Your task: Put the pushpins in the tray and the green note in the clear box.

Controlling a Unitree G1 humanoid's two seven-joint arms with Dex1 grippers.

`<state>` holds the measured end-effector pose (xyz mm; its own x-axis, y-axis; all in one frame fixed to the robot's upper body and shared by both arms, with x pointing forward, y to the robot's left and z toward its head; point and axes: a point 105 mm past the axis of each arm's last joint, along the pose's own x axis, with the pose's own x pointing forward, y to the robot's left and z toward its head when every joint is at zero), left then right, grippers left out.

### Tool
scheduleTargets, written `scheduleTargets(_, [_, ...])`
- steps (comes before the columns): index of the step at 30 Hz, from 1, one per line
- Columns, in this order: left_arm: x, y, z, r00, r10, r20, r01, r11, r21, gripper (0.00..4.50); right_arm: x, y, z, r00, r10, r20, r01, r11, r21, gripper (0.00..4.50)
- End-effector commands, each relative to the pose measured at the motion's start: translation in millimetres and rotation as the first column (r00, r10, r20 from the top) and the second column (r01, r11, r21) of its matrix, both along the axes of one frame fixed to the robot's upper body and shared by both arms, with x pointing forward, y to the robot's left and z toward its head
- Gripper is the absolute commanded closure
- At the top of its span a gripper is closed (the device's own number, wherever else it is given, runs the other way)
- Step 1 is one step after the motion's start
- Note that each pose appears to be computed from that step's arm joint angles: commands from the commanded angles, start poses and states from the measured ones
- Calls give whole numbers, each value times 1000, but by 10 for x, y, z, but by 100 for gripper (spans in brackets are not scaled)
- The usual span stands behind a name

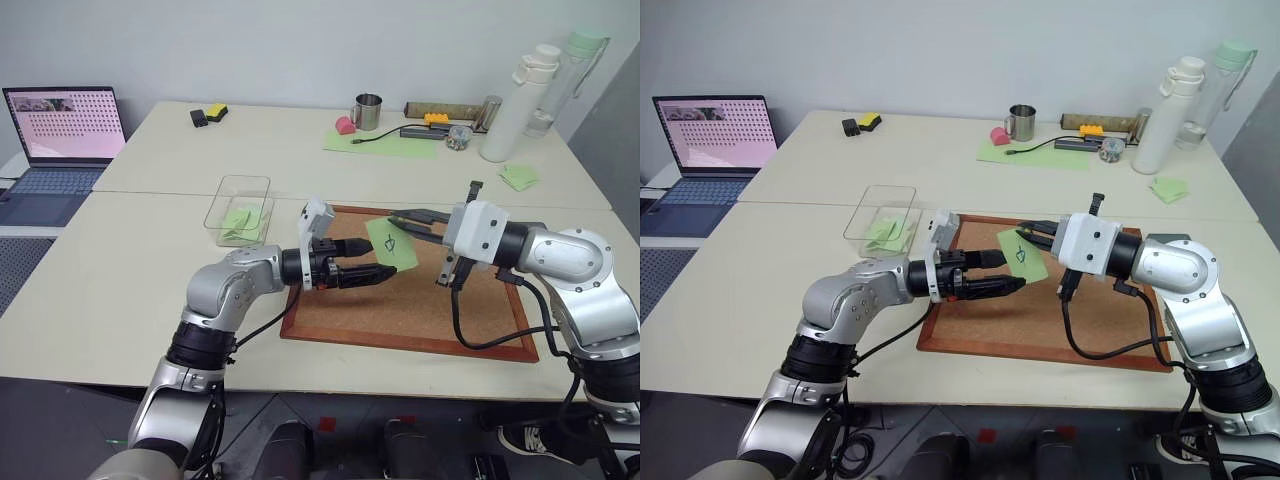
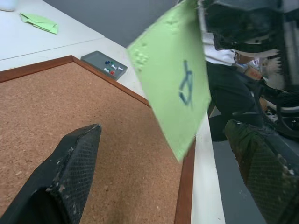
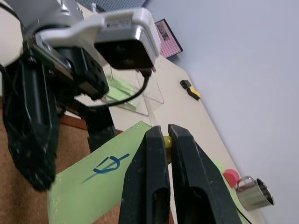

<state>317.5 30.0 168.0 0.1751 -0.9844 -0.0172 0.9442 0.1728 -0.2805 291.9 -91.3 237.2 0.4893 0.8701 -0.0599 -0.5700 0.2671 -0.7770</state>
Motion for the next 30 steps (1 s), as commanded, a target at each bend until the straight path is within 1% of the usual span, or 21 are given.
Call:
scheduleTargets(1, [7,-90,169,998,-12,65,14,999,-37,3,-87,70,122,999,19,43,-20,999,31,450])
scheduleTargets(3, [-2,-106,237,999,-21,49,25,996,-80,3,-84,66,96,999,12,34,-13,999,31,450])
scheduleTargets(5, [-16,-106,240,999,-28,36,31,996,-89,37,-83,55,69,1000,5,28,-6,1000,29,450])
scheduleTargets(6, [-31,-103,230,999,-36,30,38,996,-87,38,-84,53,63,1000,3,26,-4,1000,29,450])
scheduleTargets(8, [-78,-102,212,998,-59,26,60,995,-83,74,-80,40,47,1000,-5,21,5,1000,29,450])
scheduleTargets(10, [-105,-102,220,997,-69,21,70,994,-89,121,-81,32,40,1000,-11,19,10,999,31,450])
scheduleTargets(20, [-109,-119,251,997,-76,19,77,992,-98,312,-89,36,44,1000,-11,21,11,1000,29,450])
scheduleTargets(21, [-110,-121,252,997,-76,18,78,992,-99,323,-90,37,43,1000,-10,21,10,1000,28,450])
scheduleTargets(22, [-114,-120,251,997,-77,18,78,992,-100,349,-94,41,40,1000,-9,20,9,1000,28,450])
scheduleTargets(24, [-119,-119,248,997,-78,17,79,992,-101,376,-100,46,36,1000,-8,20,8,1000,28,450])
scheduleTargets(25, [-121,-117,245,997,-78,16,80,992,-102,402,-102,51,35,1000,-8,20,7,1000,28,450])
scheduleTargets(27, [-121,-114,240,997,-78,13,79,992,-101,439,-105,55,35,1000,-8,21,7,1000,28,450])
scheduleTargets(28, [-116,-114,227,997,-73,7,74,993,-96,450,-106,56,33,1000,-8,21,8,1000,29,450])
scheduleTargets(30, [-101,-114,207,998,-62,-4,61,994,-87,450,-107,56,32,1000,-9,20,8,1000,28,450])
